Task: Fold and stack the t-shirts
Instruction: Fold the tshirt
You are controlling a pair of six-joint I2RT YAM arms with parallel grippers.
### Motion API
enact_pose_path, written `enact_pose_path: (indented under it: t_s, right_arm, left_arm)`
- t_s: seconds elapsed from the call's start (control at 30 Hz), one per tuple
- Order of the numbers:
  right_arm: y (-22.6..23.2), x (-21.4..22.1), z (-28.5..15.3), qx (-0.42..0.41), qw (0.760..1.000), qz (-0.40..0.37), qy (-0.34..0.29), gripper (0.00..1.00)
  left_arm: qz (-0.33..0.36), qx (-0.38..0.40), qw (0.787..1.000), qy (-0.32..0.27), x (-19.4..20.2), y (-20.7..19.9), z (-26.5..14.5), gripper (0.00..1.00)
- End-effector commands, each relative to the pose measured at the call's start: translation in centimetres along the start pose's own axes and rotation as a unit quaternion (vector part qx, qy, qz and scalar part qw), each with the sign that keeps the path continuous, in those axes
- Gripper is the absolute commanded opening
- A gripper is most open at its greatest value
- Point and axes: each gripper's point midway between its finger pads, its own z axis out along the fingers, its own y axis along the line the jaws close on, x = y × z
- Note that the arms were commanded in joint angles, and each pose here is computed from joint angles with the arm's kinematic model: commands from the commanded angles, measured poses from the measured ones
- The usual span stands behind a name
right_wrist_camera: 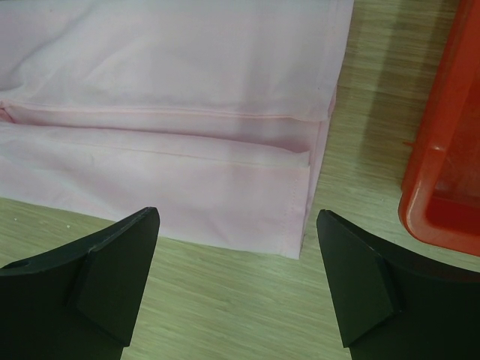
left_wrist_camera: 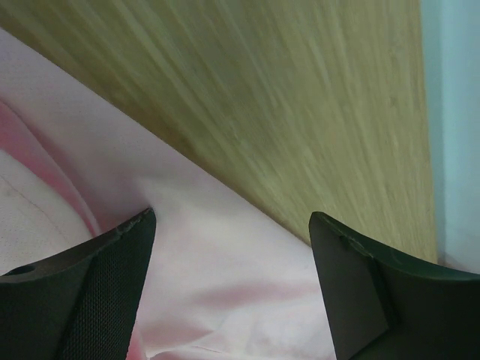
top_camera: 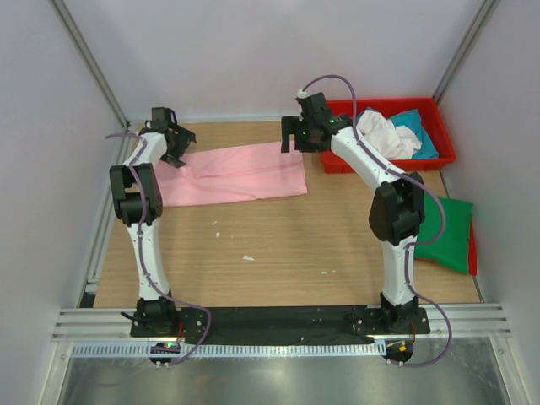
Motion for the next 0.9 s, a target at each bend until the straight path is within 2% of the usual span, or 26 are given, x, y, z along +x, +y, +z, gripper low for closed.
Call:
enact_pose_path:
  t_s: [0.0,0.17,0.3,0.43,0.5,0.67,0.77,0.8,0.87]
  right_arm:
    - [0.1,-2.2,-0.9,-0.005,1.0,-0.004,-0.027,0.92]
    - [0.4,-2.7,-1.1,-0.012,0.999,-0.001,-0.033,0.93]
    - [0.8,-2.9,-1.2,-0.025,0.999,0.003,-0.034,0.92]
    - [1.1,-2.4,-1.2,-0.032,0.999,0.007,-0.029,0.92]
    - [1.0,-2.3,-1.3,-0.031,0.999,0.009,-0.029,0.93]
    - [0.7,-1.8,-1.6,-0.026,0.999,0.013,-0.025,0.92]
    - [0.4,-1.8,-1.8,-0.022,0.999,0.016,-0.025,0.92]
    - [0.3,-1.7,-1.9,-0.021,0.999,0.016,-0.024,0.92]
    - [0.2,-1.5,-2.0,-0.02,0.999,0.015,-0.023,0.92]
  left_arm:
    - [0.002,0.043,0.998,-0.036,-2.3,-3.6,-1.1,0.84]
    - [0.044,0.036,0.994,-0.09,-5.3,-4.9,-4.9,0.87]
    - [0.077,0.059,0.986,-0.136,-7.4,-6.3,-10.8,0.91]
    - [0.072,0.046,0.989,-0.116,-5.7,-4.3,-12.9,0.91]
    - [0.071,0.024,0.993,-0.09,-3.6,-2.1,-12.0,0.92]
    - [0.074,-0.005,0.996,-0.045,0.2,0.2,-9.8,0.92]
    - [0.079,-0.013,0.996,-0.037,1.0,0.1,-8.1,0.92]
    - [0.092,-0.004,0.995,-0.031,2.4,-1.0,-7.9,0.92]
    - [0.099,0.006,0.994,-0.038,2.6,-2.4,-7.6,0.91]
